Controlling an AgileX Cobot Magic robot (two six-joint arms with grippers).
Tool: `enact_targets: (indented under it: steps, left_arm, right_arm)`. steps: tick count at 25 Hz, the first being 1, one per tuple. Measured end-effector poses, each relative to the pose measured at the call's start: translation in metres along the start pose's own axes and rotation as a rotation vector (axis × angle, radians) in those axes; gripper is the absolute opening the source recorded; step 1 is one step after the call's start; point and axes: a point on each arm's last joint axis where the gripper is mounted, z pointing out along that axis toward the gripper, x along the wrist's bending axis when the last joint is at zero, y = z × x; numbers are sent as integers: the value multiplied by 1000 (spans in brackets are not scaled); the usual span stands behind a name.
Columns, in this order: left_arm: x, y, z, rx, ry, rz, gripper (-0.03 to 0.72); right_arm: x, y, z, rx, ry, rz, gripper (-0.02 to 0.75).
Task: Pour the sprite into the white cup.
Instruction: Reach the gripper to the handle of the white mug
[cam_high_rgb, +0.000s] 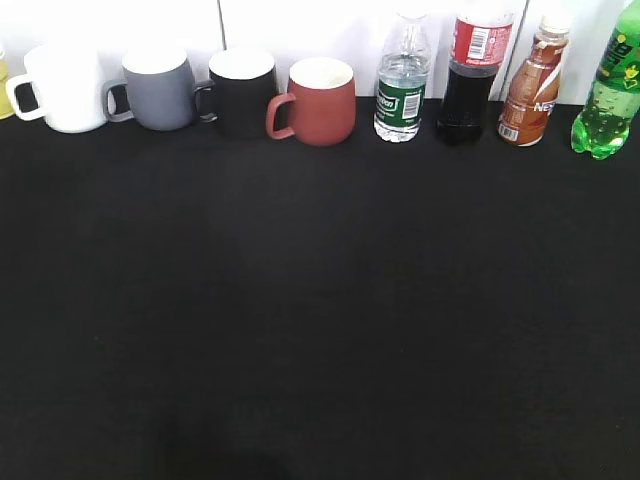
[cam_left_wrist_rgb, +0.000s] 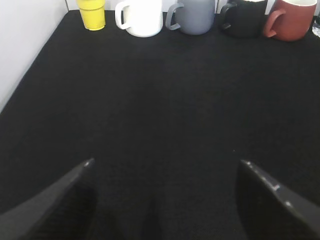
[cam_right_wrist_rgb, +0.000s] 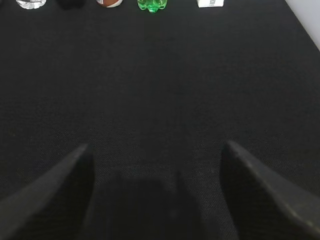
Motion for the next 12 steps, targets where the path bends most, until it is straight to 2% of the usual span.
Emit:
enact_targets:
  steps: [7,9,10,12]
  left_arm:
    - [0,0,0,0,0,0,662]
    - [0,0,0,-4,0,0,638]
    - [0,3,-2,-27,-1,0,602]
    - [-1,18,-6,-182,-8,0,559]
  right_arm:
    - [0,0,0,0,0,0,586]
    - [0,0,0,0,0,0,586]
    - [0,0,0,0,0,0,586]
    - [0,0,0,0,0,0,586]
